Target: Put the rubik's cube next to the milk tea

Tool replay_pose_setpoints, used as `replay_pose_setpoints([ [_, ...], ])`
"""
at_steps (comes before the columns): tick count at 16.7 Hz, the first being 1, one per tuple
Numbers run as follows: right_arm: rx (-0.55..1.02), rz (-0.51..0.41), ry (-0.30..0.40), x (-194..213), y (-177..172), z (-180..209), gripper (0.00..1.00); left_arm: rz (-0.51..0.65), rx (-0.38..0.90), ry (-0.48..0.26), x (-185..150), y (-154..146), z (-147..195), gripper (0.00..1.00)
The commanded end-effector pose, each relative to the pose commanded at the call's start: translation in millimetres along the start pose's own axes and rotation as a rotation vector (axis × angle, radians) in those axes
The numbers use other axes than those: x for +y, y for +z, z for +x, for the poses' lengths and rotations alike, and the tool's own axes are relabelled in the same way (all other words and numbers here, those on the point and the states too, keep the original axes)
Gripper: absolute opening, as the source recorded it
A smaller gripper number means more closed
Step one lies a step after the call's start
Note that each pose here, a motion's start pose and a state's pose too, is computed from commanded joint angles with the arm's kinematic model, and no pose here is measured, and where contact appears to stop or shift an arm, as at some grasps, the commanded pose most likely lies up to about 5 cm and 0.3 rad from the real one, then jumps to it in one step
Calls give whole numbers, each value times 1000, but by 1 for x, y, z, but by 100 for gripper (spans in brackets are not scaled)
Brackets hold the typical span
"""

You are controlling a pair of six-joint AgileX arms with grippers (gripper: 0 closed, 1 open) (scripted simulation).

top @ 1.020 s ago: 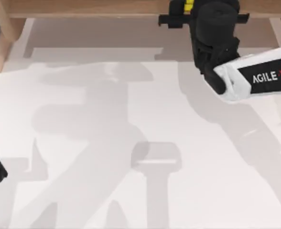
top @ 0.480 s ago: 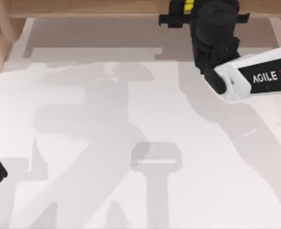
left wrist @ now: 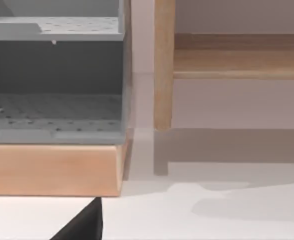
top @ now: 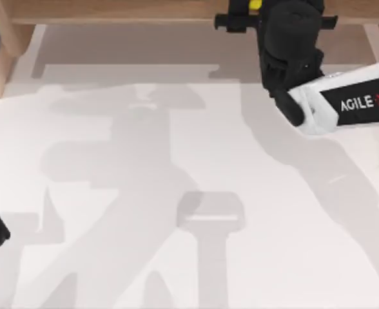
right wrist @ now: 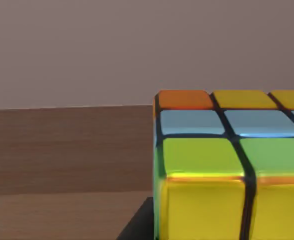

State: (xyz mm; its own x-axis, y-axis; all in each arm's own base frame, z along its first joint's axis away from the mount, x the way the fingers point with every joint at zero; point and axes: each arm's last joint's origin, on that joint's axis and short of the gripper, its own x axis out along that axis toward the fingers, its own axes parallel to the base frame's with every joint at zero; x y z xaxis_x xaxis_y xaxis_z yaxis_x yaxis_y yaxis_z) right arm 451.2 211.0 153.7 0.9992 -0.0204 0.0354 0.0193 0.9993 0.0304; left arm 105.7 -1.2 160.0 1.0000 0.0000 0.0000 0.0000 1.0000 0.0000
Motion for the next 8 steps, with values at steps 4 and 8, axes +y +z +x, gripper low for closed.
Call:
replay_pose_setpoints([
  [4, -118, 59, -77, -14, 15, 14, 0, 0, 0, 0, 0, 0, 0, 100],
  [8, -106, 56, -85, -17, 17, 14, 0, 0, 0, 0, 0, 0, 0, 100],
])
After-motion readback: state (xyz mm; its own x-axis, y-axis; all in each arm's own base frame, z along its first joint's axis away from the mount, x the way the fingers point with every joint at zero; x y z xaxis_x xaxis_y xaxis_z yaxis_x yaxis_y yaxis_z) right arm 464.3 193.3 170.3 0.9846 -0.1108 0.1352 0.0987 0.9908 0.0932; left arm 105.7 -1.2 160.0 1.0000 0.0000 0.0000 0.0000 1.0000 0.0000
